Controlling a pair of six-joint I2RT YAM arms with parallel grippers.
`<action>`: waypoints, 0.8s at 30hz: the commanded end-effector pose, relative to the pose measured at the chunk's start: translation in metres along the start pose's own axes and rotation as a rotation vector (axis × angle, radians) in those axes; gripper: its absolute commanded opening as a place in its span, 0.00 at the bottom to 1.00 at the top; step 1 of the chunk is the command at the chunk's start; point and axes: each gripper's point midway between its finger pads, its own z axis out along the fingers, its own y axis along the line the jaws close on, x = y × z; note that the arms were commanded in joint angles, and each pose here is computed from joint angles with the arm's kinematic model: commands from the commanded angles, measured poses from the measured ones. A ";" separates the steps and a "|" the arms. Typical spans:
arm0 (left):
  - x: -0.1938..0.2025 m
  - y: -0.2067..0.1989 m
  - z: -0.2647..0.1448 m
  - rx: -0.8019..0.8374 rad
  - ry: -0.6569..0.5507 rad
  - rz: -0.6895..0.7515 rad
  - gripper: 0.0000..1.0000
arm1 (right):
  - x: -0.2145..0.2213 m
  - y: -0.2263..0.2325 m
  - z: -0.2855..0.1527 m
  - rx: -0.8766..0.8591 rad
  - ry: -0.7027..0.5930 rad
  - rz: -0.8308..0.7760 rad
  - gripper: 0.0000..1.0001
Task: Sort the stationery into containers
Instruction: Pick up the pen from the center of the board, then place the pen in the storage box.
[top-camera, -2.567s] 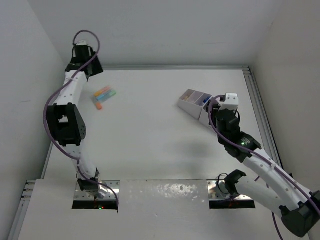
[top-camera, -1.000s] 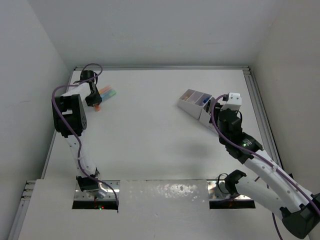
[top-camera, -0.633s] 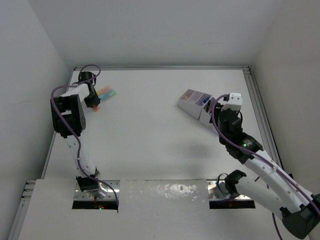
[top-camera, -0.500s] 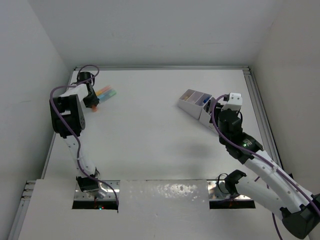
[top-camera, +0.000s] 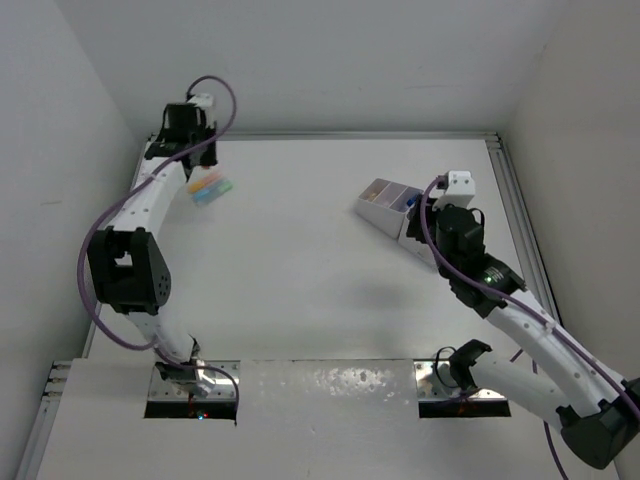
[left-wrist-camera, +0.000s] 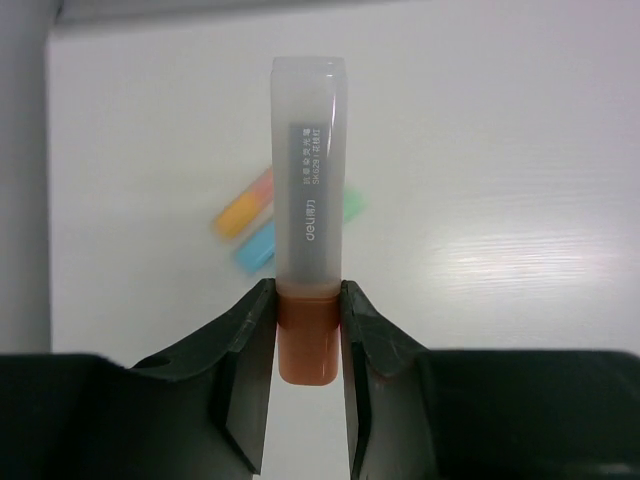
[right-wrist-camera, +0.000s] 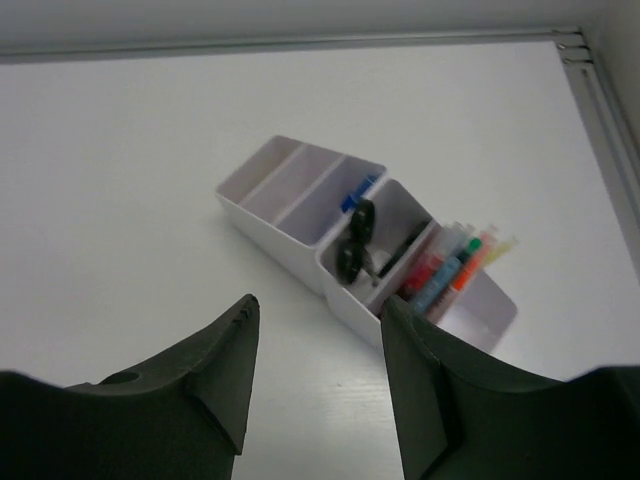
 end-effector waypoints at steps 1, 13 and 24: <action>-0.046 -0.098 -0.035 0.274 -0.134 0.231 0.00 | -0.058 0.051 0.008 -0.195 -0.129 0.110 0.51; -0.026 -0.297 -0.128 0.705 -0.162 0.499 0.00 | -0.141 0.169 0.061 -0.535 -0.232 0.453 0.60; -0.014 -0.330 -0.156 0.800 -0.145 0.504 0.00 | -0.105 0.144 0.083 -0.383 -0.233 0.668 0.45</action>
